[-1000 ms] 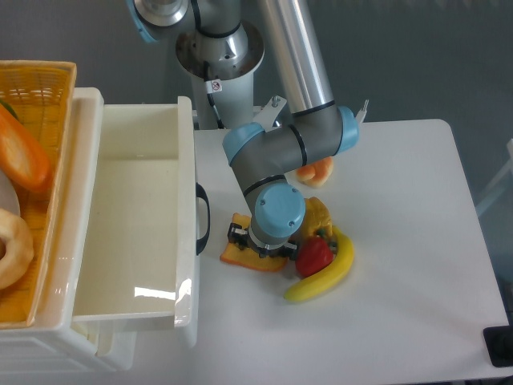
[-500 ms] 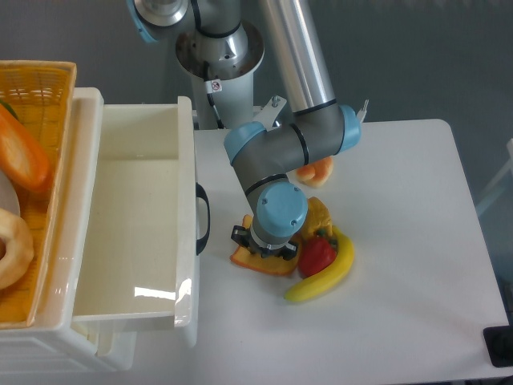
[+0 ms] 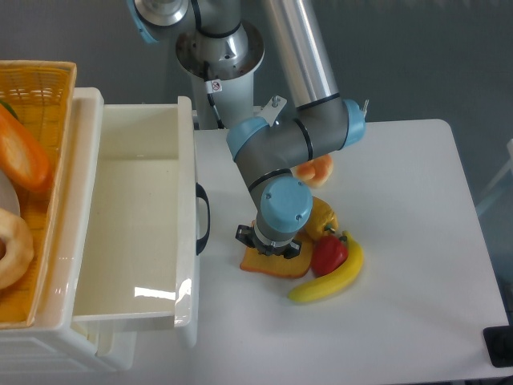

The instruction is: Pick up the bread slice

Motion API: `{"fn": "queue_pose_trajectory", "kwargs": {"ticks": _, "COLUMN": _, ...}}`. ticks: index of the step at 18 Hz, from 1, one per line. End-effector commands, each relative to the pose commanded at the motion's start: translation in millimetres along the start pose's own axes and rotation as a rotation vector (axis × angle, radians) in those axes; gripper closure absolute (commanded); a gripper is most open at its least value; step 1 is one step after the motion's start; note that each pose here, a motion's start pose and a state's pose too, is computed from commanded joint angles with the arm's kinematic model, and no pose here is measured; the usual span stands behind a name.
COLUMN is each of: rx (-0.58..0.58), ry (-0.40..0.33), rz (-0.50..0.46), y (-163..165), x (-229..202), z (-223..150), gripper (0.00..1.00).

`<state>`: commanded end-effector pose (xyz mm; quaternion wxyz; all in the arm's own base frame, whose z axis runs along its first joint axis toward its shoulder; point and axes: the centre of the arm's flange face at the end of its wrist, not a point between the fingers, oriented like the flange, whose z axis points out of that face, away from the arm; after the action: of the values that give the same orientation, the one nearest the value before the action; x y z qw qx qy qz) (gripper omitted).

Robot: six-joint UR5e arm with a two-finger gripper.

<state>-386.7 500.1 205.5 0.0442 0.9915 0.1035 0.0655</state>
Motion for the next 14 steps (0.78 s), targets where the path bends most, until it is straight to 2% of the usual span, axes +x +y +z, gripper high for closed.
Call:
{"fn": "queue_pose_trajectory", "kwargs": {"ticks": 2, "rx": -0.003, "ry": 0.003, "rz": -0.008, "y": 3, "x": -2, "z": -2, "gripper": 0.99}}
{"fn": "queue_pose_trajectory", "kwargs": {"ticks": 3, "rx": -0.005, "ry": -0.002, "rz": -0.008, "y": 3, "x": -3, "z": -2, "gripper": 0.39}}
{"fn": "queue_pose_trajectory", "kwargs": {"ticks": 4, "rx": 0.001, "ry": -0.023, "rz": -0.007, "y": 1, "x": -6, "z": -8, "gripper": 0.00}}
{"fn": "queue_pose_trajectory", "kwargs": {"ticks": 7, "rx": -0.003, "ry": -0.075, "rz": -0.037, "y": 1, "x": -18, "z": -21, "gripper": 0.00}}
{"fn": "queue_pose_trajectory", "kwargs": {"ticks": 10, "rx": 0.012, "ry": -0.073, "rz": -0.125, "y": 2, "x": -23, "z": -21, "gripper": 0.00}}
{"fn": "queue_pose_trajectory", "kwargs": {"ticks": 14, "rx": 0.031, "ry": -0.082, "rz": -0.139, "y": 0, "x": -27, "z": -19, "gripper": 0.00}}
